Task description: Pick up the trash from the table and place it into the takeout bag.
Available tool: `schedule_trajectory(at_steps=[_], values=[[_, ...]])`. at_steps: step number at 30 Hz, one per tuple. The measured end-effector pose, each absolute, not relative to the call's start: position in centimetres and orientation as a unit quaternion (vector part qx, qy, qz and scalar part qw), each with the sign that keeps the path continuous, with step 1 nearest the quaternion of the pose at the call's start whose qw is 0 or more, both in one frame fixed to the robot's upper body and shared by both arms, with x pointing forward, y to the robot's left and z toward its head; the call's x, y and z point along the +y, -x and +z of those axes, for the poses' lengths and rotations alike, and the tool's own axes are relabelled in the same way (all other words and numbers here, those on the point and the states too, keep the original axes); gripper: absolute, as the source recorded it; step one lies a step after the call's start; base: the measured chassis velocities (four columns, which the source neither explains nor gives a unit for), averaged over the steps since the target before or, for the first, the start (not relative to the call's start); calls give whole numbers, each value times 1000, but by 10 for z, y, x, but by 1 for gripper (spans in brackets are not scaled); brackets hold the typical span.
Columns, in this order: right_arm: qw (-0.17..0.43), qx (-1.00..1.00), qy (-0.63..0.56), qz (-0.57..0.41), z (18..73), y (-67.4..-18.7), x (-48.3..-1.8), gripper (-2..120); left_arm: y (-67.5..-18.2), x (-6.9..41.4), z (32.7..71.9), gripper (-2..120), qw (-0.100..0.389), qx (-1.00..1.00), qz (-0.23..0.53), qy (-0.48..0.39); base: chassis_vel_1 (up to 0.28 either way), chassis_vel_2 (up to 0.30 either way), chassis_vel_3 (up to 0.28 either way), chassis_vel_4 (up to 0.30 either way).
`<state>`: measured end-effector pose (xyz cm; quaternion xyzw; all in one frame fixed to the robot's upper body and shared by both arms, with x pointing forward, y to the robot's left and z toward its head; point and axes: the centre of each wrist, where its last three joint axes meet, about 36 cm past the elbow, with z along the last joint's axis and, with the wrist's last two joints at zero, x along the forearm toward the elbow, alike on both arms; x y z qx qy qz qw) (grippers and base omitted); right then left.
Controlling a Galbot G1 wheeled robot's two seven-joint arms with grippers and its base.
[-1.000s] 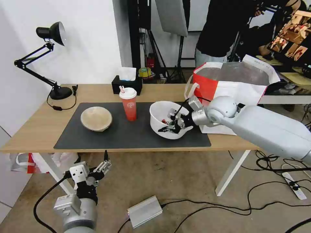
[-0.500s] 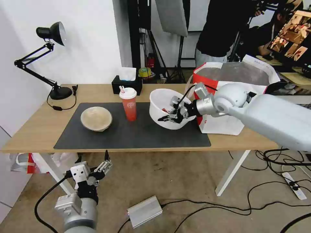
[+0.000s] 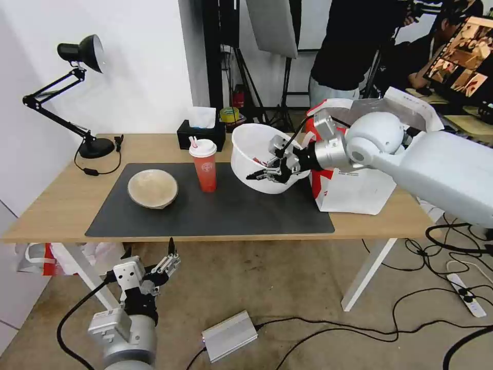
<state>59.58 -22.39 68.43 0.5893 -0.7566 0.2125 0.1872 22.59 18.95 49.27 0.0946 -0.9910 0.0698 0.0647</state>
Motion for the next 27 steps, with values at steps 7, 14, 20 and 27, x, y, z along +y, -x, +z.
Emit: schedule_trajectory(at_steps=[7, 14, 20, 27], values=[[174, -758, -592, 212, 701, -597, -220, 0, -226, 190, 493, 100, 60, -991, 70, -96, 0, 0, 0, 0], [158, -760, -592, 216, 722, -599, -218, 0, -226, 190, 493, 100, 59, -991, 69, -95, 0, 0, 0, 0], [152, -766, -584, 218, 735, -604, -223, 0, -227, 190, 494, 100, 56, -992, 68, -92, 0, 0, 0, 0], [147, -775, -573, 222, 750, -609, -229, 0, -228, 192, 495, 100, 52, -993, 64, -90, 0, 0, 0, 0]])
